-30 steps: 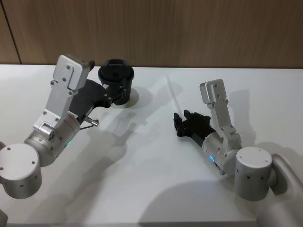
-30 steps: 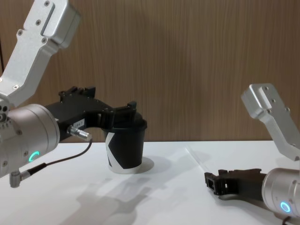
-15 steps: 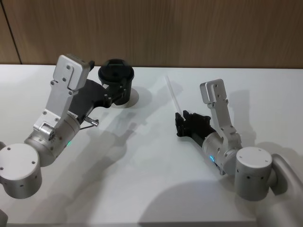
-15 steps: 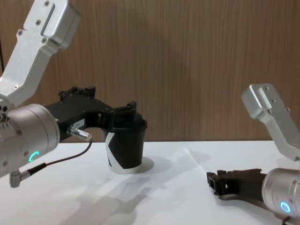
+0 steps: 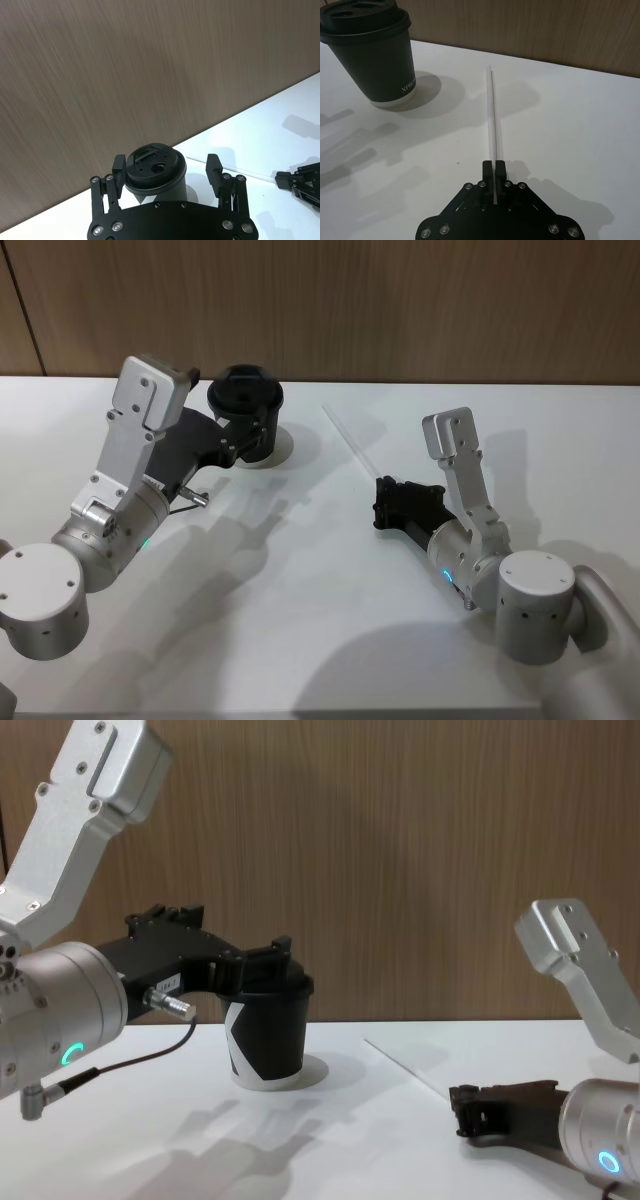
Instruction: Pick up the straw with one hand, pass it to the other hand, and insert it into the cup.
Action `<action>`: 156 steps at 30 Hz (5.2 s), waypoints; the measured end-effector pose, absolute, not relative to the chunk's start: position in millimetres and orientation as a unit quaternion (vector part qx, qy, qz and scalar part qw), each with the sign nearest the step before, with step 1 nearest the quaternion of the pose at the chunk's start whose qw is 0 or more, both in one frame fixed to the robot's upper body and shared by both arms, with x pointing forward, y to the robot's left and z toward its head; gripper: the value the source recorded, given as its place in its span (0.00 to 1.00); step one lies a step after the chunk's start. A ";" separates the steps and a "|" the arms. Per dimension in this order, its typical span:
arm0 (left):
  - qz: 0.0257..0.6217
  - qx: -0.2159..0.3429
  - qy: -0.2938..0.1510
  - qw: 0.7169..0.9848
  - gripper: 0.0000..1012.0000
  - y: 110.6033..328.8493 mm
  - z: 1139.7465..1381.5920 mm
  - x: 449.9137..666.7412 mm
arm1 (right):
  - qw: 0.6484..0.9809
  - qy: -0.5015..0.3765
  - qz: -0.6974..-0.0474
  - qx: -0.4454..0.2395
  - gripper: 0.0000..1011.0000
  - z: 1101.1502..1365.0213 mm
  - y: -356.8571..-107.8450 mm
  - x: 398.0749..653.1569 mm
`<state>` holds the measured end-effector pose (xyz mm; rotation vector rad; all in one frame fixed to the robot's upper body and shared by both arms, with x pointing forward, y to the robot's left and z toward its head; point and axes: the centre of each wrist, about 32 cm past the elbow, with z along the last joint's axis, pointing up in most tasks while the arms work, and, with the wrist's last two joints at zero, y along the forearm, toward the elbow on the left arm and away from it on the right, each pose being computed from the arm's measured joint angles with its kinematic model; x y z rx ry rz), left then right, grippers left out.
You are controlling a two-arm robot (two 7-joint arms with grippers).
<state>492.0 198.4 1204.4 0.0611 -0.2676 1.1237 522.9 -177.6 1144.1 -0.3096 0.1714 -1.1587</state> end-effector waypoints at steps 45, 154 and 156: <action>0.531 0.029 -0.126 0.837 0.99 198.4 1204.4 492.0 | 0.819 0.074 -0.551 -0.139 0.01 1142.7 -185.2 519.1; 0.505 -0.031 -0.053 0.861 0.99 208.7 1231.5 499.2 | 0.893 -0.162 -0.395 0.140 0.01 1204.3 -236.0 476.2; 0.501 -0.042 -0.041 0.864 0.99 210.7 1235.8 500.3 | 0.893 -0.163 -0.395 0.140 0.01 1204.3 -236.1 476.2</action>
